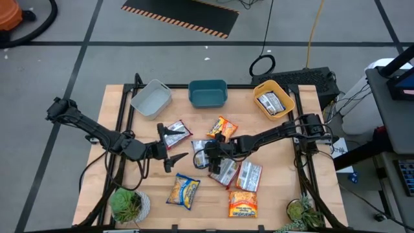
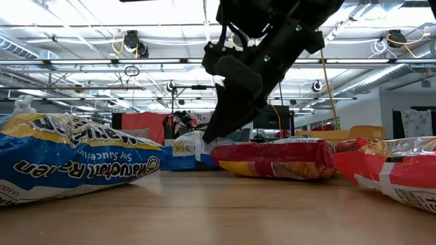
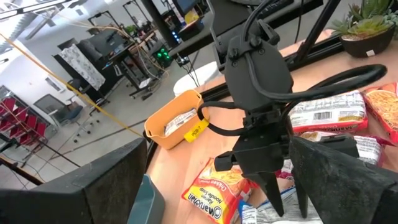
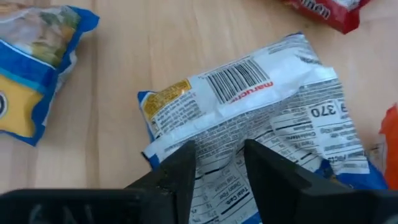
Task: Sort Maruchan noodles
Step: Put the top blue noodle pack into the yellow bin
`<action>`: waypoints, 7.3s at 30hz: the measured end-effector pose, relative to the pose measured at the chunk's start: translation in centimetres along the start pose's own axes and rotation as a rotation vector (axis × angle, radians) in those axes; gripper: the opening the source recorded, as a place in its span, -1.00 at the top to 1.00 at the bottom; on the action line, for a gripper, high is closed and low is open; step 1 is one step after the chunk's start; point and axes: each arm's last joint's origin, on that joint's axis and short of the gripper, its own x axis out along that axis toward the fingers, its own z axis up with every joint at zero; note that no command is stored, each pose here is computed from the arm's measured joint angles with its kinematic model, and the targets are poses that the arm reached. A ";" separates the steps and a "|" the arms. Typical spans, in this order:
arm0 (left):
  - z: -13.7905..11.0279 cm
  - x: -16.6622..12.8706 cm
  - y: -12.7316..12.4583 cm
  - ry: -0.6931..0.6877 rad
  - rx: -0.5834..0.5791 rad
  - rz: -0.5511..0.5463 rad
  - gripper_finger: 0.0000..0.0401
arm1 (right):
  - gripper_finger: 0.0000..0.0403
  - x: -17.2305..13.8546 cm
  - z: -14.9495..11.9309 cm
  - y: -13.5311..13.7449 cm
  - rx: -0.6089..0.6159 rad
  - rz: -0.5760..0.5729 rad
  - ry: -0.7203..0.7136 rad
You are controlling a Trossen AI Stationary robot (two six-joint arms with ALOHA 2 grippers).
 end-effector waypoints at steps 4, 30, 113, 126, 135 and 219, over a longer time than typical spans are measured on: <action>0.0 0.0 0.0 0.000 0.003 0.000 -0.97 | 0.48 0.2 -0.4 -0.4 0.003 -0.009 0.015; -0.1 0.0 0.0 0.008 0.004 -0.003 -0.97 | 1.00 -2.8 1.5 -0.4 -0.107 -0.017 -0.104; -3.2 -1.9 -2.5 0.317 -0.392 -0.083 -0.97 | 1.00 -19.3 -1.1 -10.4 0.077 -1.216 0.037; -3.2 -1.9 -2.5 0.318 -0.407 -0.081 -0.97 | 1.00 -18.2 -4.7 -14.7 0.305 -1.362 0.105; -3.2 -1.9 -2.5 0.318 -0.406 -0.081 -0.97 | 1.00 -17.5 -6.9 -16.5 0.421 -1.343 0.216; -3.4 -0.9 -1.4 0.315 -0.334 -0.073 -0.97 | 0.96 -11.1 -12.2 -13.7 -0.401 -1.048 0.357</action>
